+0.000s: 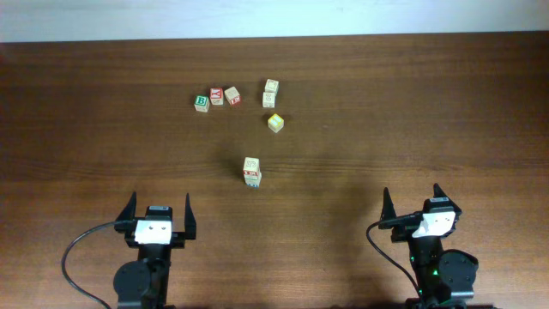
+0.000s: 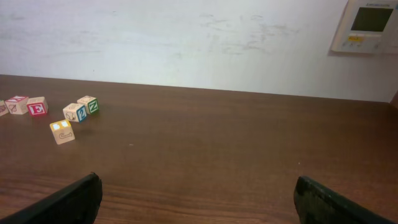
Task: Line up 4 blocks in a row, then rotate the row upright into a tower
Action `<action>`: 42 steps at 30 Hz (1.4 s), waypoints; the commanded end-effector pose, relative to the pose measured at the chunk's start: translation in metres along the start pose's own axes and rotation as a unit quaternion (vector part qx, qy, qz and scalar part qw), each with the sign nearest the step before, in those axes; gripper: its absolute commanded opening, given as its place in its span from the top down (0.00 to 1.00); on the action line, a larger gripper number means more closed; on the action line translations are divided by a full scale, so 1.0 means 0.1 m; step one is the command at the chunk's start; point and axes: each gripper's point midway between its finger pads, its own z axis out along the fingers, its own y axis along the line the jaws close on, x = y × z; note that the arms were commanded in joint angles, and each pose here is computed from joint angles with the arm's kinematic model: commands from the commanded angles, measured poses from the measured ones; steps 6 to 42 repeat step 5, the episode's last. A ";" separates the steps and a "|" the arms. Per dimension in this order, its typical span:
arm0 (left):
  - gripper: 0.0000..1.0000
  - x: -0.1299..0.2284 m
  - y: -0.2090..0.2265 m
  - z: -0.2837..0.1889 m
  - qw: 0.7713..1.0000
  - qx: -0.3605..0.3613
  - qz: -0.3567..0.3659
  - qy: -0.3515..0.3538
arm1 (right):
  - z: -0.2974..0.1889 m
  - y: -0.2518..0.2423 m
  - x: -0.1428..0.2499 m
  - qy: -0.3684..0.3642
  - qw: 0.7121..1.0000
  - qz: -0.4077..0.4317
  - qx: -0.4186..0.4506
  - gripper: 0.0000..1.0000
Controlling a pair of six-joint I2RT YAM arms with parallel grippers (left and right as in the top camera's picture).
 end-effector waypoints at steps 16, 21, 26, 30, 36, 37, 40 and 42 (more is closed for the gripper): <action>0.01 0.01 0.01 0.00 1.000 -0.003 0.006 0.000 | 0.00 0.00 0.03 0.001 1.000 0.002 -0.002 0.02; 0.01 0.01 0.01 0.00 1.000 -0.003 0.006 0.000 | 0.00 0.00 0.03 0.001 1.000 0.002 -0.002 0.02; 0.01 0.01 0.01 0.00 1.000 -0.003 0.006 0.000 | 0.00 0.00 0.03 0.001 1.000 0.002 -0.002 0.02; 0.01 0.01 0.01 0.00 1.000 -0.003 0.006 0.000 | 0.00 0.00 0.03 0.001 1.000 0.002 -0.002 0.02; 0.01 0.01 0.01 0.00 1.000 -0.003 0.006 0.000 | 0.00 0.00 0.03 0.001 1.000 0.002 -0.002 0.02; 0.01 0.01 0.01 0.00 1.000 -0.003 0.006 0.000 | 0.00 0.00 0.03 0.001 1.000 0.002 -0.002 0.02; 0.01 0.01 0.01 0.00 1.000 -0.003 0.006 0.000 | 0.00 0.00 0.03 0.001 1.000 0.002 -0.002 0.02; 0.01 0.01 0.01 0.00 1.000 -0.003 0.006 0.000 | 0.00 0.00 0.03 0.001 1.000 0.002 -0.002 0.02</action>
